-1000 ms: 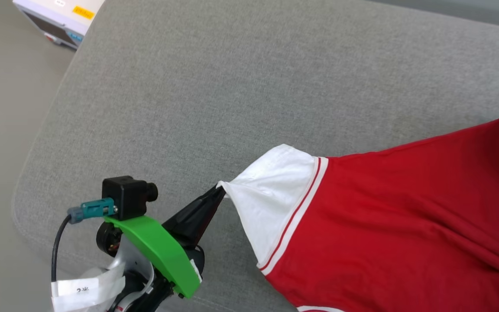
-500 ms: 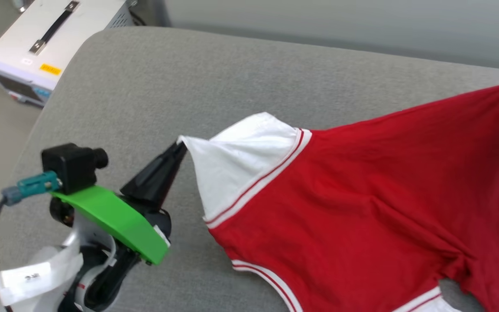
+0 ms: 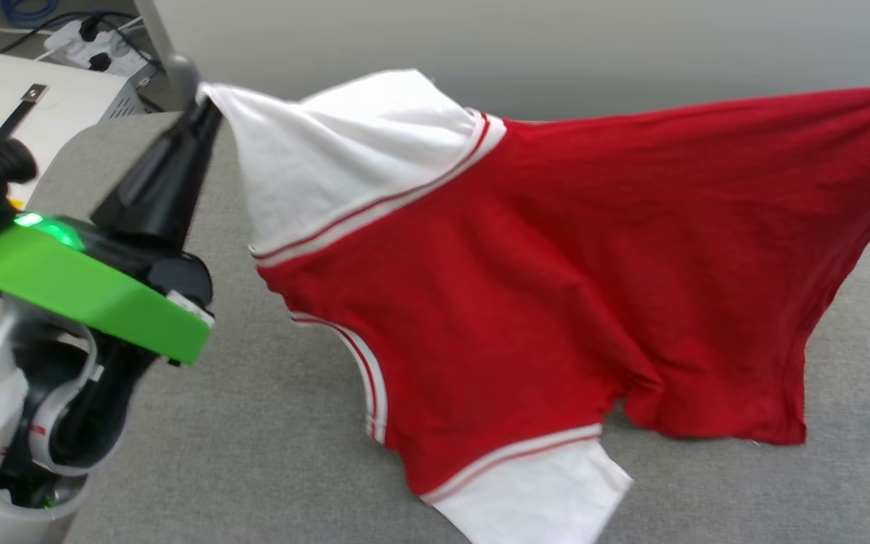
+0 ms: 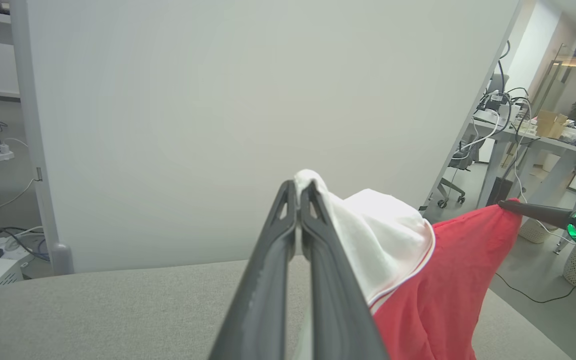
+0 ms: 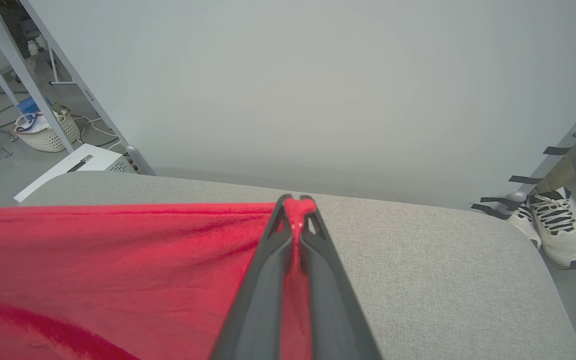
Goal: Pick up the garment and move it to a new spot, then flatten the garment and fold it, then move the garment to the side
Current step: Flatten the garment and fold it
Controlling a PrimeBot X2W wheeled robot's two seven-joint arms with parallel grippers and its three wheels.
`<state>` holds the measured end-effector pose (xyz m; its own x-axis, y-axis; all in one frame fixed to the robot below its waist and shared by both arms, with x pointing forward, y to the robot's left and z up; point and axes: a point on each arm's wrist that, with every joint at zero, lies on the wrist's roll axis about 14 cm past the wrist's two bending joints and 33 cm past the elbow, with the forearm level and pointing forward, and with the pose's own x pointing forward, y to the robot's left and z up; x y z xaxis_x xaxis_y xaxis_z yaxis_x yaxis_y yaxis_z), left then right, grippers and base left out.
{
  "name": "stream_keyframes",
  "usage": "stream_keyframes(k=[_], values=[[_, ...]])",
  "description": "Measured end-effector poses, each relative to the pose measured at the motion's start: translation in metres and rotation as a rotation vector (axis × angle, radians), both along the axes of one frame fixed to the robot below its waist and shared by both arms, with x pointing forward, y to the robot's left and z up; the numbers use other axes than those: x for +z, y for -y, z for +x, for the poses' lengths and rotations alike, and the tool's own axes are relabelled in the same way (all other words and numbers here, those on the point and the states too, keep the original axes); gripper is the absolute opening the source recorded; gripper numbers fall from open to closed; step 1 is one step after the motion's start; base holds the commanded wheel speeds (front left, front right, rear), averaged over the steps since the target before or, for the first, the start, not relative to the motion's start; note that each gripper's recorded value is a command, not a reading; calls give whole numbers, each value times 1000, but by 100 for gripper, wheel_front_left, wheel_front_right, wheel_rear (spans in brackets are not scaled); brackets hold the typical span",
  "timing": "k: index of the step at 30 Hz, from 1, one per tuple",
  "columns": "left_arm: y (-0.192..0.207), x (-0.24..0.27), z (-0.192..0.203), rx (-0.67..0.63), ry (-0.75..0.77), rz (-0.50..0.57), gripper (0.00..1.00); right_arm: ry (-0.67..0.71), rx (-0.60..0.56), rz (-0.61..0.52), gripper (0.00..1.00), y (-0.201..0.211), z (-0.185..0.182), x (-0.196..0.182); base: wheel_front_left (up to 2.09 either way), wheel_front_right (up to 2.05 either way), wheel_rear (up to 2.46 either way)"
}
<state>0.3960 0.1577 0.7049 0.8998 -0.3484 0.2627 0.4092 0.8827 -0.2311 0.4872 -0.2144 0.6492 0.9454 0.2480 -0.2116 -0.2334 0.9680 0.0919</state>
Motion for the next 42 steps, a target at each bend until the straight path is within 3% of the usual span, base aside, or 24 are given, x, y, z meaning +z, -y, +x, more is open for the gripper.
stream_keyframes(k=[10,19,32,42], values=[[0,71,11,31,227,48,0,167,-26,26,0,11,-24,45,0,0,0],[-12,111,48,103,356,139,0,310,-31,41,0,11,-4,82,0,0,0],[-30,120,160,165,383,353,0,422,-93,9,0,19,90,91,0,0,0],[-37,108,261,234,392,354,0,471,-149,5,0,15,181,58,0,0,0]])
